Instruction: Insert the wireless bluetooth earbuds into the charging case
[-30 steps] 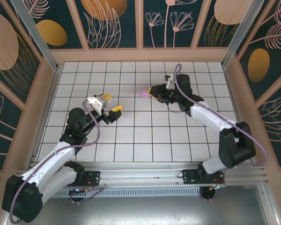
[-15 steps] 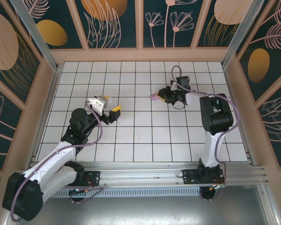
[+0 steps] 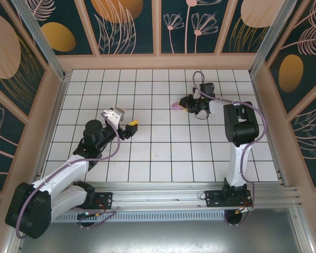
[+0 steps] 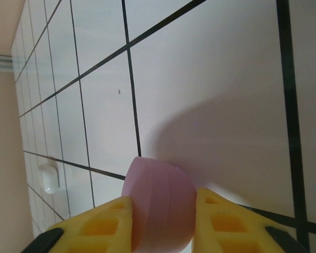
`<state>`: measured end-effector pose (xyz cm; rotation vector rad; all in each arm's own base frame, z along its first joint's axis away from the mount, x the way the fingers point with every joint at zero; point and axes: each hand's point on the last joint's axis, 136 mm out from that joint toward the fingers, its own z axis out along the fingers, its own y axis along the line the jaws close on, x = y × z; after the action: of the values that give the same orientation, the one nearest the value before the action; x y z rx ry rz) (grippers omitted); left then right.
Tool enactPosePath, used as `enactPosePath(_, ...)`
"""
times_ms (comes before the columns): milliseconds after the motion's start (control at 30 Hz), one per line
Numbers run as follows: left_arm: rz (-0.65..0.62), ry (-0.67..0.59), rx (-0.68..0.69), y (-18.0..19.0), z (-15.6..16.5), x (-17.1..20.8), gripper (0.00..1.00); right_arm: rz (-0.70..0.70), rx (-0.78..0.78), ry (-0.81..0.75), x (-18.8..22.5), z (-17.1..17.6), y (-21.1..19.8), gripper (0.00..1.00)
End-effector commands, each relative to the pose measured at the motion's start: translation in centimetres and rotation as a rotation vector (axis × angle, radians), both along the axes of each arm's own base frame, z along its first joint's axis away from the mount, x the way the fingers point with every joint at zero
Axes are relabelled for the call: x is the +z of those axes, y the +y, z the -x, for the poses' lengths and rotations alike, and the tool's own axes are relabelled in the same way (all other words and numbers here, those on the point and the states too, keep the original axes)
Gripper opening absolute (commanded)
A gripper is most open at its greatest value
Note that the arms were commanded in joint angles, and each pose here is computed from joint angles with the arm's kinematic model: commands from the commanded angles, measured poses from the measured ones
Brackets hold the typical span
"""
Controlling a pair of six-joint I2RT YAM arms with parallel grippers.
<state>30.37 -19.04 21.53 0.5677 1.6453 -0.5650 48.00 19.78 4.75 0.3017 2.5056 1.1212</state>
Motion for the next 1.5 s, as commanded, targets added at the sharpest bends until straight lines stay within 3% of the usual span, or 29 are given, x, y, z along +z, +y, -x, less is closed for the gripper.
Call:
enactPosePath(0,0.026,-0.034,-0.013,-0.1,0.1,1.0,0.79,0.095,-0.008,0.014,-0.8,-0.1,-1.0,0.37)
enactPosePath(100,0.024,-0.043,-0.004,0.1,0.2,1.4,0.79,0.146,-0.022,0.009,-0.2,0.0,-1.5,0.47)
enactPosePath(167,0.024,-0.050,0.004,0.3,0.2,1.7,0.80,0.176,-0.027,-0.015,1.1,0.0,-1.8,0.63)
enactPosePath(267,0.022,-0.053,0.035,0.8,0.0,2.2,0.80,0.227,-0.040,-0.060,3.4,0.2,-2.5,0.78)
enactPosePath(400,0.017,-0.038,0.179,2.9,-1.3,2.6,0.82,0.302,-0.076,-0.170,7.8,1.0,-4.1,0.90)
enactPosePath(433,0.019,-0.017,0.265,4.3,-2.0,2.4,0.84,0.333,-0.095,-0.204,8.9,1.3,-4.9,0.98)
enactPosePath(600,0.015,0.039,0.623,11.0,-4.5,0.7,0.99,0.549,-0.226,-0.397,12.6,3.4,-9.8,0.99)
enactPosePath(733,0.042,0.000,0.868,16.2,-4.4,0.2,0.99,0.662,-0.320,-0.528,12.8,5.9,-13.4,0.99)
enactPosePath(833,0.056,-0.043,0.952,18.9,-3.6,-0.4,0.99,0.722,-0.371,-0.548,11.5,7.7,-15.5,0.99)
enactPosePath(1033,-0.116,0.009,1.002,21.1,-3.3,-5.0,0.98,0.717,-0.438,-0.681,9.9,9.9,-17.7,0.99)
enactPosePath(1233,0.018,-0.099,1.000,22.2,-2.1,-4.8,0.98,0.763,-0.452,-0.730,10.2,9.7,-18.7,0.99)
enactPosePath(1467,-0.016,-0.157,0.936,21.3,-2.7,-4.8,0.99,0.763,-0.518,-0.792,8.9,9.8,-21.2,0.99)
